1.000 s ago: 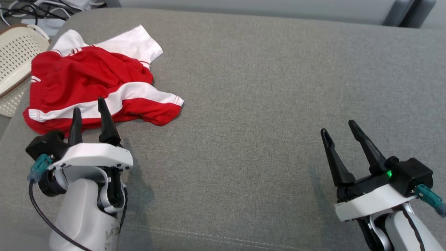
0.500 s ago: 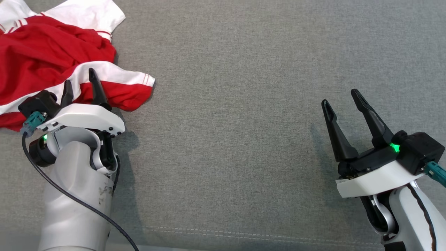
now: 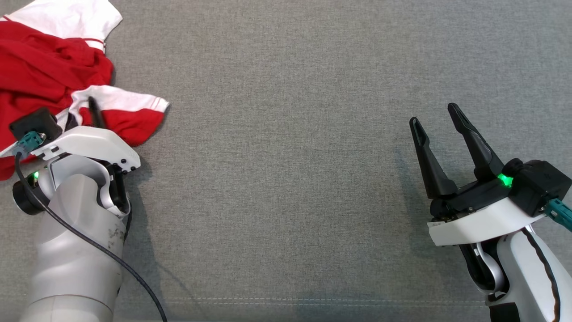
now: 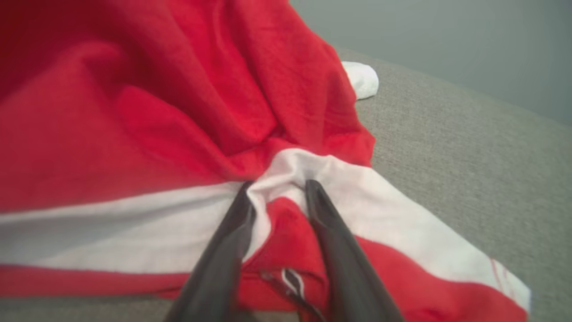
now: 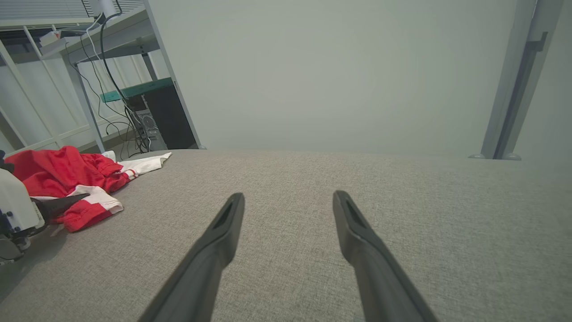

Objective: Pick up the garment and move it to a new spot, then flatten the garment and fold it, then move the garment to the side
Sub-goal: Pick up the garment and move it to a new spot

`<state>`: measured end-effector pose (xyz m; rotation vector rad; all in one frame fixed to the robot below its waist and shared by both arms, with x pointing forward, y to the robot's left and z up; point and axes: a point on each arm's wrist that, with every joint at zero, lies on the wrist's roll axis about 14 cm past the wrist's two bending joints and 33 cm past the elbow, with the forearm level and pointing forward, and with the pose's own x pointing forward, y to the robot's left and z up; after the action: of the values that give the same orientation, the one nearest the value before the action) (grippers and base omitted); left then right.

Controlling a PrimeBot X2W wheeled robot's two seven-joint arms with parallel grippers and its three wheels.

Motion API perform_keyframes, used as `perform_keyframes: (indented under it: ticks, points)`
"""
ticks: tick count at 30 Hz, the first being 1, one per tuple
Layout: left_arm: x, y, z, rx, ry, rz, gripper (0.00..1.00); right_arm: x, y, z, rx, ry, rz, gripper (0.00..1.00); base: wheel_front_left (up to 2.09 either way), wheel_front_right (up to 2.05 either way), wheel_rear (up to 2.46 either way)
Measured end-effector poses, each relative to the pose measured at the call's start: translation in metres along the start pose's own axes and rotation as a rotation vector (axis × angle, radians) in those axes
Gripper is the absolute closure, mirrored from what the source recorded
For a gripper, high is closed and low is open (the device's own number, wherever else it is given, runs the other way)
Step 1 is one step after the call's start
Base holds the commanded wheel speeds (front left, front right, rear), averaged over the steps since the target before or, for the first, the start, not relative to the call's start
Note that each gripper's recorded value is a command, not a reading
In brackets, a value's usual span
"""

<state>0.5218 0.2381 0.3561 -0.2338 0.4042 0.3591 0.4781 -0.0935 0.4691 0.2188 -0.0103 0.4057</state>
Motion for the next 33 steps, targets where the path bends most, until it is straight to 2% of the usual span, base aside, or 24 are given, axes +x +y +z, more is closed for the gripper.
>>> perform_keyframes:
  ticks: [5, 6, 14, 23, 26, 33]
  points:
    - [0.000, -0.004, 0.025, 0.006, -0.075, -0.006, 1.00, -0.002, 0.001, 0.008, -0.003, -0.017, -0.005, 0.00, 0.00, 0.00, 0.00]
    - [-0.002, -0.006, 0.040, 0.018, -0.123, -0.019, 1.00, -0.003, 0.003, 0.012, -0.003, -0.026, -0.004, 0.00, 0.00, 0.00, 0.00]
    - [-0.034, -0.004, 0.068, 0.044, -0.254, -0.055, 1.00, -0.015, 0.010, 0.030, -0.013, -0.057, -0.012, 0.00, 0.00, 0.00, 0.00]
    - [-0.082, -0.032, 0.125, 0.007, -0.453, -0.187, 1.00, -0.039, 0.022, 0.050, -0.009, -0.096, -0.028, 0.00, 0.00, 0.00, 0.00]
    - [-0.102, -0.055, 0.142, -0.002, -0.514, -0.264, 1.00, -0.050, 0.024, 0.060, -0.016, -0.116, -0.043, 0.00, 0.00, 0.00, 0.00]
    - [-0.125, -0.091, 0.156, -0.014, -0.563, -0.375, 1.00, -0.070, 0.021, 0.070, -0.017, -0.140, -0.084, 0.00, 0.00, 0.00, 0.00]
